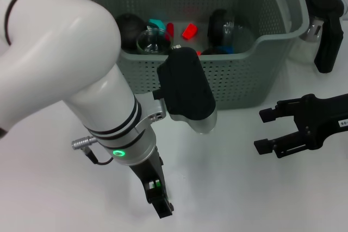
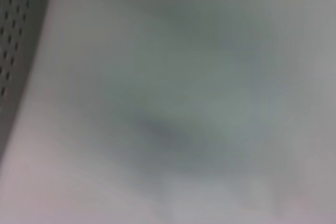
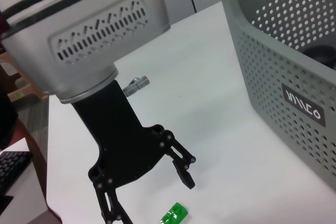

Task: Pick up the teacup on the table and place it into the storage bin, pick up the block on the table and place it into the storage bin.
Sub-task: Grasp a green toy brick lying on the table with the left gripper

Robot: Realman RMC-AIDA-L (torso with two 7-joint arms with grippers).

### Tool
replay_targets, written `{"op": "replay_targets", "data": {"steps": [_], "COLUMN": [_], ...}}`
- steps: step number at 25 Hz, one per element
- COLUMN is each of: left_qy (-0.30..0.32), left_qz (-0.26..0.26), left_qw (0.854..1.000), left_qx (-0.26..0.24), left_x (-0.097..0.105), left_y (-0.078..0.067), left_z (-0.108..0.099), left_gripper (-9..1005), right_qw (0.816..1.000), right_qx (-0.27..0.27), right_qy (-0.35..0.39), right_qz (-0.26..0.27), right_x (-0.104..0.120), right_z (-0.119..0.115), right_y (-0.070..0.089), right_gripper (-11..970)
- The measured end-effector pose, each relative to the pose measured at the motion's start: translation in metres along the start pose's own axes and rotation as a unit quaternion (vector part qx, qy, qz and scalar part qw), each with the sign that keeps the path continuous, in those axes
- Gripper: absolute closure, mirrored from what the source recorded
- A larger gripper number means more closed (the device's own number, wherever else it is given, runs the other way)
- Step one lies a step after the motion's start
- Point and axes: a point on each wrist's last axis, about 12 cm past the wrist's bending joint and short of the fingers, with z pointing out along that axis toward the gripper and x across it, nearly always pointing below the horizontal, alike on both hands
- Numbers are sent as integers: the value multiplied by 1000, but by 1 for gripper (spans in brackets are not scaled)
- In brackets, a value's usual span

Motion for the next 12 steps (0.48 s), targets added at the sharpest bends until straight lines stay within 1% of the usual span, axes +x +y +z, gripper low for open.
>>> {"op": "replay_targets", "data": {"steps": [5, 12], "left_qy": [0, -4], "left_qz": [-17, -27], "left_qw": [1000, 1000], "left_qx": [3, 10], "left_x": [-1, -2], "left_y": [2, 3], "left_z": [4, 8], "left_gripper": [51, 68], "right_qw": [1000, 1000], "right_qx": [2, 4], "right_qy": [0, -1], "right_qz": [4, 4], "right_x": [0, 0], "right_z": [0, 0], "right_y": [-1, -1], "right_gripper": [32, 32]}}
